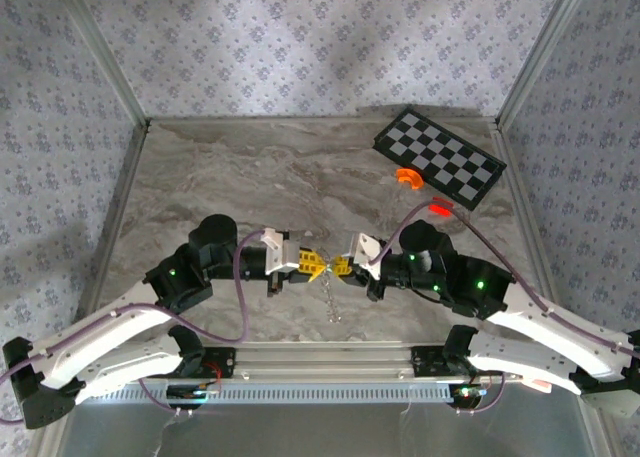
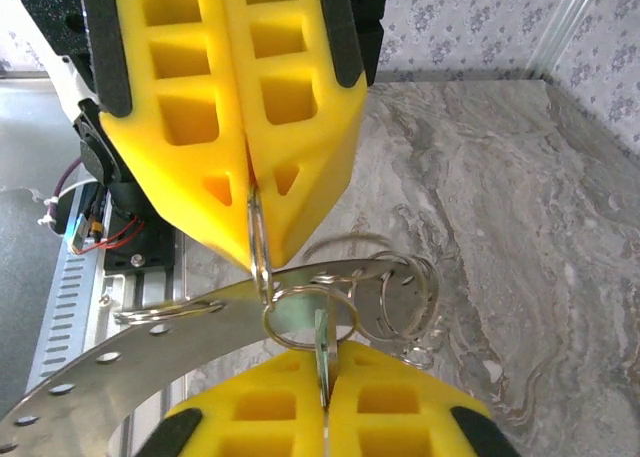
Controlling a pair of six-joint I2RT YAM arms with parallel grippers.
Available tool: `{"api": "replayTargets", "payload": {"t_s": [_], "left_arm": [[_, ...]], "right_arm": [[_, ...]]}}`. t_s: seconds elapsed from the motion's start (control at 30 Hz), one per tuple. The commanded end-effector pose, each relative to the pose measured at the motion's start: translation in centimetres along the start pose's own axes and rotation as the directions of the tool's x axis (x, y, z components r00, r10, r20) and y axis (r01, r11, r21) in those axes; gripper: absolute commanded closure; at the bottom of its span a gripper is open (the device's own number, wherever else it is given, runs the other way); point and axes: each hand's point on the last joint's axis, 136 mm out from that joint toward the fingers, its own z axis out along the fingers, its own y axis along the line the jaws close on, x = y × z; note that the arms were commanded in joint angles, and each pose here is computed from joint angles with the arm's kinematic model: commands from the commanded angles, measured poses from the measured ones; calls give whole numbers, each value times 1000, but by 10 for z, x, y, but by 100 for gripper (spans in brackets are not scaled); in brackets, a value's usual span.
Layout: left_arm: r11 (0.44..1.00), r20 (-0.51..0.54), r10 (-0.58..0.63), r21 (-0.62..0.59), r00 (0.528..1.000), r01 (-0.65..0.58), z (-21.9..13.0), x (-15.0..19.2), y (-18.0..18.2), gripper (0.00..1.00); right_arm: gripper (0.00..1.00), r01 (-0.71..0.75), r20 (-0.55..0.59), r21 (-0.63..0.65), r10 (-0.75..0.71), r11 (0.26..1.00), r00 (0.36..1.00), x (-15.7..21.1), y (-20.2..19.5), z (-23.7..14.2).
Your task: Put the keys on the keyring
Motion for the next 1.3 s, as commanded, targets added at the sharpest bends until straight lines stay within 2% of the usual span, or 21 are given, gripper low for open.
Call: {"api": "replayTargets", "payload": {"t_s": [0.0, 0.33, 0.57, 0.63, 0.73, 0.87, 1.27], "left_arm": [[998, 114, 58, 5, 992, -59, -9, -33, -5, 100], [998, 169, 59, 8, 984, -61, -10, -42, -5, 100], [998, 171, 58, -1, 984, -58, -9, -41, -3, 100], [998, 165, 56, -5, 985, -56, -9, -39, -2, 100], [999, 160, 53, -10, 986, -52, -9, -38, 0, 100], [999, 157, 48, -8, 986, -47, -10, -36, -1, 100], [999, 177, 38, 11, 984, -40, -10, -35, -4, 100]], "right_arm": [[100, -8, 4, -22, 8, 1000, 1000, 0, 3, 3], [100, -17, -34, -90, 14, 996, 999, 6, 12, 12], [100, -6, -8, -74, 6, 997, 1000, 1, 11, 5], [92, -5, 11, -60, 6, 998, 1000, -1, 10, 1], [73, -5, 56, -29, 6, 1000, 998, -7, 7, -8], [62, -3, 89, 3, 3, 1000, 996, -12, 4, -17], [69, -2, 216, 46, -8, 999, 976, -33, -1, -30]]}}
